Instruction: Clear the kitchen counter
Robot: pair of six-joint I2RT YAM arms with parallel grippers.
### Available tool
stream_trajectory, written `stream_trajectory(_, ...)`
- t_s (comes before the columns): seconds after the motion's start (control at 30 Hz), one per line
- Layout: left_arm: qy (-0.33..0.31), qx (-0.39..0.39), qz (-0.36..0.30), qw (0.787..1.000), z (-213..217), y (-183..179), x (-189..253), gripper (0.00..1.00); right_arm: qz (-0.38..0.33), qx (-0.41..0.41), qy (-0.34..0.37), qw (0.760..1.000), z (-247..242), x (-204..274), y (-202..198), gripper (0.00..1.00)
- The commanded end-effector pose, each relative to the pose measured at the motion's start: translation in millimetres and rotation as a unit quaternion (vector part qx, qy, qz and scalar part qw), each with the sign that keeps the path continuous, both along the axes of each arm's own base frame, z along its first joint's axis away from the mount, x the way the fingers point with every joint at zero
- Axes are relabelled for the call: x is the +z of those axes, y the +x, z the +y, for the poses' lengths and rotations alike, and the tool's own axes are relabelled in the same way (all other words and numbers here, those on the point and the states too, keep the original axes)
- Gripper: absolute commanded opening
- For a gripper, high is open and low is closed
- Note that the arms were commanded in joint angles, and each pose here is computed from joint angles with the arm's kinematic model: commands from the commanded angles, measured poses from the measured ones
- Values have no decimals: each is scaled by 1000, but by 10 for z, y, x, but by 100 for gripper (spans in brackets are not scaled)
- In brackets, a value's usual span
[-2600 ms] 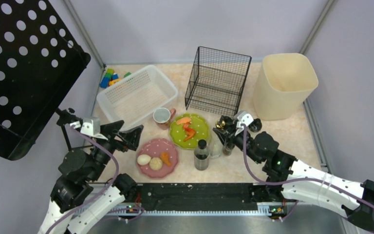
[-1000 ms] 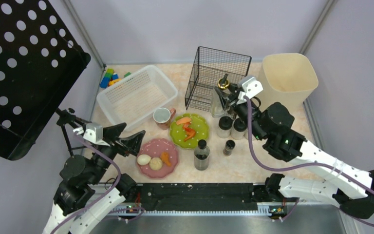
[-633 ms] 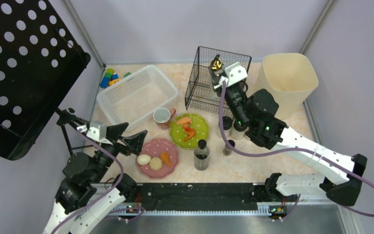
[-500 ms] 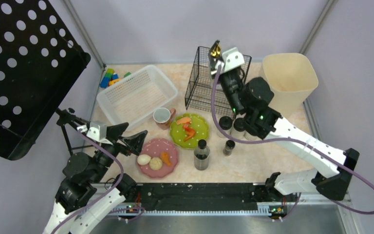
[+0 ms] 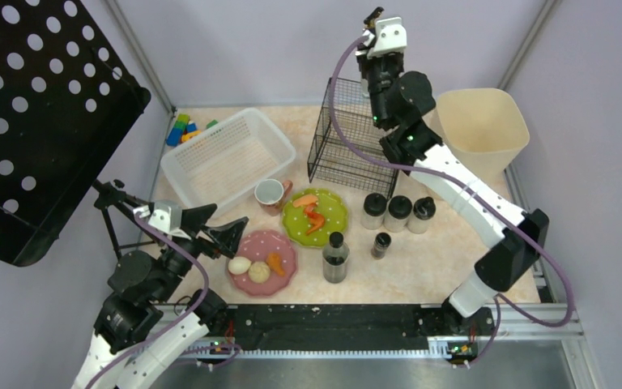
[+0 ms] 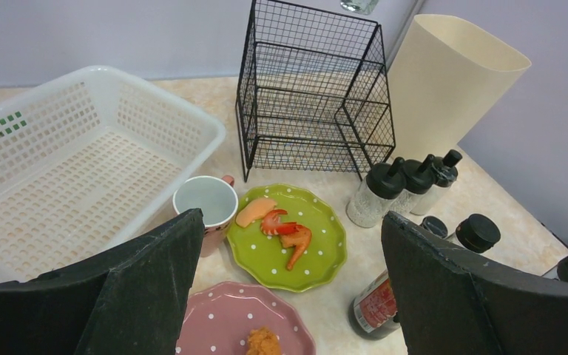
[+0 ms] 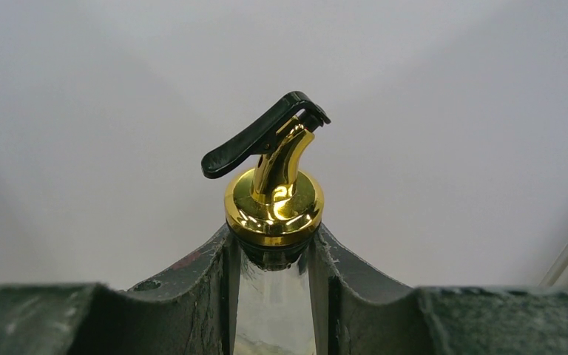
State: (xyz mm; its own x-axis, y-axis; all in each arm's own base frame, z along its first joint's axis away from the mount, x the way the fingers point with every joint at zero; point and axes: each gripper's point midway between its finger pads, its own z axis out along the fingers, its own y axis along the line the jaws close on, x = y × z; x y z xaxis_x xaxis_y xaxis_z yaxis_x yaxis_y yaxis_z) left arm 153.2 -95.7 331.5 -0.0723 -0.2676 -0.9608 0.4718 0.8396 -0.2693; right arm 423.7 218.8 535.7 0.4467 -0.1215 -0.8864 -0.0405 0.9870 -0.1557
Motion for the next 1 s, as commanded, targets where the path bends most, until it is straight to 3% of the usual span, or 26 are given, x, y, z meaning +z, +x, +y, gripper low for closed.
stream_trajectory(0.0, 0, -3, -9, 1000, -40, 41, 49, 94, -106, 10, 75, 991, -152, 659, -95, 0)
stream_trajectory(0.4, 3, 1, -7, 1000, -34, 55, 37, 94, -61, 48, 126, 989, -127, 348, 560, 0)
stream_trajectory(0.97, 6, 5, -4, 1000, -30, 78, 17, 94, -12, 68, 150, 986, 43, -221, 1054, 0)
